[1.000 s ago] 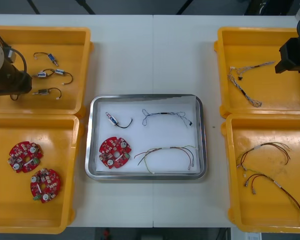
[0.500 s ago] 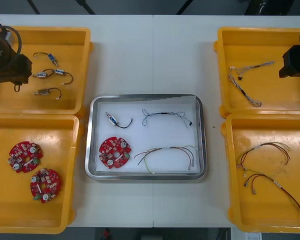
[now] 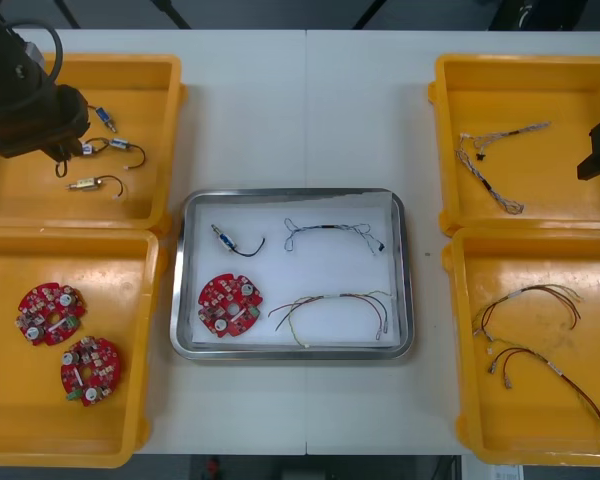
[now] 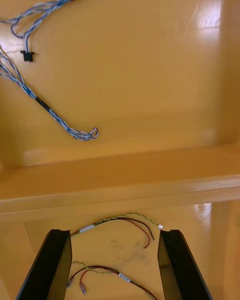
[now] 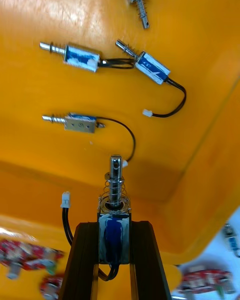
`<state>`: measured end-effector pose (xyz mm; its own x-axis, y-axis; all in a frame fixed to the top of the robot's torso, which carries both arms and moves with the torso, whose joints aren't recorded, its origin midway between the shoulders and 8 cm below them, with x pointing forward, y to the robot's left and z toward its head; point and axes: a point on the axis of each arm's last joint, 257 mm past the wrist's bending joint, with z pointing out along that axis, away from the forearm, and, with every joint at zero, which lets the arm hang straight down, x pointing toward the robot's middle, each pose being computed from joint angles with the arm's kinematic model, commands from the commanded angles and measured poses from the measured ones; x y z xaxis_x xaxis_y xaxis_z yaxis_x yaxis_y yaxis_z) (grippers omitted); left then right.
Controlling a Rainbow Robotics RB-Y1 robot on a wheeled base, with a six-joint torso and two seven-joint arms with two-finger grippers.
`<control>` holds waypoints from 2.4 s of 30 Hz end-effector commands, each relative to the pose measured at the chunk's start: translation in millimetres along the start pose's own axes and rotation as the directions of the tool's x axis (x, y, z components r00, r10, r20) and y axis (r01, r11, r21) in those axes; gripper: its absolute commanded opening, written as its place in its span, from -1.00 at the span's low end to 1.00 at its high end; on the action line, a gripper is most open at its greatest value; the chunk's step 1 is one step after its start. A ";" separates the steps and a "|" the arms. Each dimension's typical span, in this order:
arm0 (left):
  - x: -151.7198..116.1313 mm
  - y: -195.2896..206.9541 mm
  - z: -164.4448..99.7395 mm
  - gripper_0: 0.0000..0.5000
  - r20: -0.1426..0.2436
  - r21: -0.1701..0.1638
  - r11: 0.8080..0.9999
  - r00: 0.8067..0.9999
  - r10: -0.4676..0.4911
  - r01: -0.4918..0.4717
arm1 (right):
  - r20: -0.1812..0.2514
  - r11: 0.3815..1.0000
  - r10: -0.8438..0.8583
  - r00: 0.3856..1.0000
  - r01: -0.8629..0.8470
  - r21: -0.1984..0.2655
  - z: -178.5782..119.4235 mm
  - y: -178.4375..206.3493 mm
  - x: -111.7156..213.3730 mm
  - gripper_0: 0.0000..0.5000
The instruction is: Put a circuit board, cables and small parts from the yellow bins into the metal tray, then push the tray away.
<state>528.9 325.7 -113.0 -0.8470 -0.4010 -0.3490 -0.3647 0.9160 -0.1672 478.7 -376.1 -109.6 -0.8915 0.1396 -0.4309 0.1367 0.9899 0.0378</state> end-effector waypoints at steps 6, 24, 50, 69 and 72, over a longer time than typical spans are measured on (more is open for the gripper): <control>28.8 -50.8 -36.4 -1.00 0.004 0.057 0.990 0.991 -0.132 0.132 | -0.045 0.996 0.078 0.996 -0.080 -0.031 1.2 -31.8 31.6 1.00; 69.9 -117.4 -14.9 -1.00 -0.008 0.088 0.899 0.903 -0.429 0.428 | -0.100 0.999 0.030 0.995 -0.032 -0.017 23.8 -29.4 81.1 1.00; 135.9 -168.5 62.9 -1.00 0.060 0.058 0.909 0.908 -0.415 0.412 | -0.117 1.000 0.011 0.993 -0.013 -0.017 29.7 -27.6 98.0 1.00; 162.9 -176.5 106.2 -1.00 0.059 0.052 0.919 0.918 -0.393 0.390 | -0.117 1.000 0.011 0.993 -0.013 -0.017 29.7 -27.6 98.0 1.00; 166.6 -175.9 110.0 -1.00 0.059 0.044 0.922 0.920 -0.388 0.385 | -0.117 1.000 0.011 0.993 -0.013 -0.017 29.7 -27.6 98.0 1.00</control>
<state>501.3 108.6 -232.1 -0.6393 -0.6910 -0.3374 -0.6165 0.7228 -0.3122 400.9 -388.2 -188.9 -0.9441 0.1407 -0.2982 0.1309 0.9900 0.0527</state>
